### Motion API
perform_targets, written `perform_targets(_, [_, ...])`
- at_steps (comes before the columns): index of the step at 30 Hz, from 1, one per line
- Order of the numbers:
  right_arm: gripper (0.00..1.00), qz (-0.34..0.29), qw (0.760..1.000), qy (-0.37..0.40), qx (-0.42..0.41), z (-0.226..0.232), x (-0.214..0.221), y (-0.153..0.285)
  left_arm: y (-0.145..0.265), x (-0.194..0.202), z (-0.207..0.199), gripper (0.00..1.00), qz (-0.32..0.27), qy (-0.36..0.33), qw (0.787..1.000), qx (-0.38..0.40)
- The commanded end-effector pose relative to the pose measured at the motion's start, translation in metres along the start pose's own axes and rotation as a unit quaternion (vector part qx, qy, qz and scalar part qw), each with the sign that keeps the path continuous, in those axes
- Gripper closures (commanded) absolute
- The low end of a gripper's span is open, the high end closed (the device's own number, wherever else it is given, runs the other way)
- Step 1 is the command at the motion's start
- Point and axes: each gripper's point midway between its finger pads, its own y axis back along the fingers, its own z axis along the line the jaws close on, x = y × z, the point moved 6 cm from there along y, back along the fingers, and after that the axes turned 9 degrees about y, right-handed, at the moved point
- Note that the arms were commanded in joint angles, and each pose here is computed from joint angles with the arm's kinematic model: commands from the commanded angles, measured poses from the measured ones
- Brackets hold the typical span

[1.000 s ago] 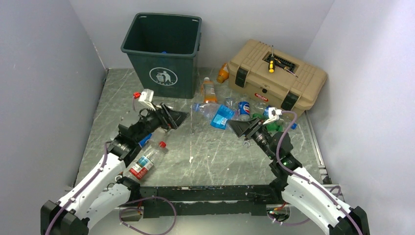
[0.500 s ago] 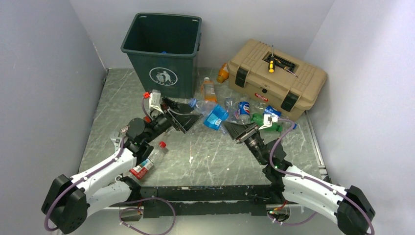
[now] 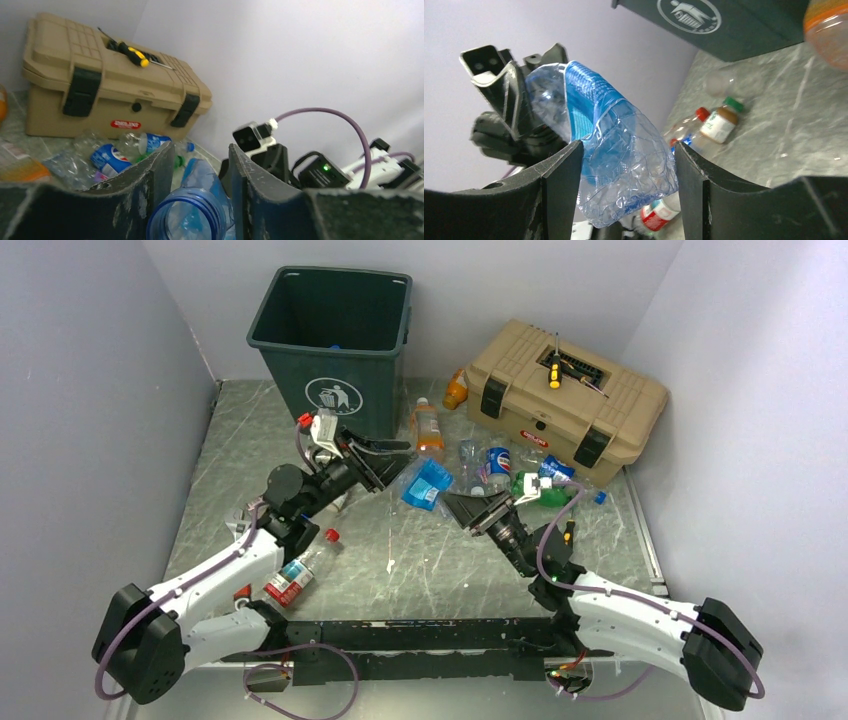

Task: Put the plastic bottles in the bin
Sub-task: Pick up the plastic bottle at the center of the board.

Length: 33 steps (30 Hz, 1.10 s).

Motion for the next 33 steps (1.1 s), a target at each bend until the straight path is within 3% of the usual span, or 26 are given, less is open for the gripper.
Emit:
perform_targets(1, [1.0, -0.017, 0.999, 0.022, -0.041, 0.026, -0.015, -0.005, -0.006, -0.004, -0.008, 0.69, 0.009, -0.005, 1.0, 0.019])
perform_targets(2, [1.0, -0.006, 0.999, 0.036, -0.041, 0.027, -0.014, -0.004, -0.005, -0.004, -0.009, 0.77, 0.012, -0.006, 1.0, 0.018])
perform_targets(3, [0.89, 0.006, 0.998, 0.054, -0.041, 0.03, -0.015, -0.003, -0.005, -0.004, -0.01, 0.92, 0.018, -0.006, 1.0, 0.018])
perform_targets(4, [0.72, 0.021, 0.996, 0.077, -0.037, 0.031, -0.015, -0.002, -0.005, -0.003, -0.009, 1.0, 0.03, -0.005, 0.999, 0.012])
perform_targets(5, [0.44, 0.039, 0.993, 0.104, -0.033, 0.032, -0.016, 0.001, -0.004, -0.003, -0.011, 1.0, 0.041, -0.007, 0.999, 0.005])
perform_targets(6, [0.28, 0.059, 0.989, 0.13, -0.025, 0.034, -0.017, 0.003, -0.003, -0.004, -0.012, 1.0, 0.055, -0.012, 0.998, -0.001])
perform_targets(8, [0.09, 0.098, 0.978, 0.183, -0.006, 0.035, -0.02, 0.009, 0.001, -0.008, -0.021, 1.0, 0.082, -0.028, 0.996, -0.004])
perform_targets(10, [0.01, 0.132, 0.962, 0.238, -0.005, 0.038, -0.026, 0.02, 0.001, -0.016, -0.036, 1.0, 0.121, -0.051, 0.991, 0.013])
perform_targets(13, [0.0, 0.172, 0.939, 0.292, -0.049, 0.054, -0.034, 0.038, 0.005, -0.015, -0.053, 1.0, 0.214, -0.075, 0.972, 0.064])
perform_targets(17, [0.0, 0.231, 0.916, 0.304, -0.12, 0.075, -0.03, 0.049, 0.01, -0.006, -0.072, 1.0, 0.3, -0.038, 0.94, 0.158])
perform_targets(22, [0.0, 0.256, 0.906, 0.28, -0.187, 0.087, -0.017, 0.041, 0.01, -0.007, -0.089, 1.0, 0.307, -0.007, 0.92, 0.241])
perform_targets(25, [0.01, 0.257, 0.905, 0.264, -0.212, 0.092, -0.01, 0.032, 0.008, -0.008, -0.092, 1.0, 0.301, 0.004, 0.919, 0.253])
perform_targets(29, [0.14, 0.263, 0.902, 0.23, -0.252, 0.097, 0.001, 0.024, 0.006, -0.01, -0.091, 1.0, 0.297, 0.002, 0.924, 0.241])
perform_targets(33, [0.46, 0.261, 0.904, 0.207, -0.268, 0.096, 0.009, 0.017, 0.005, -0.011, -0.087, 1.0, 0.282, -0.007, 0.933, 0.223])
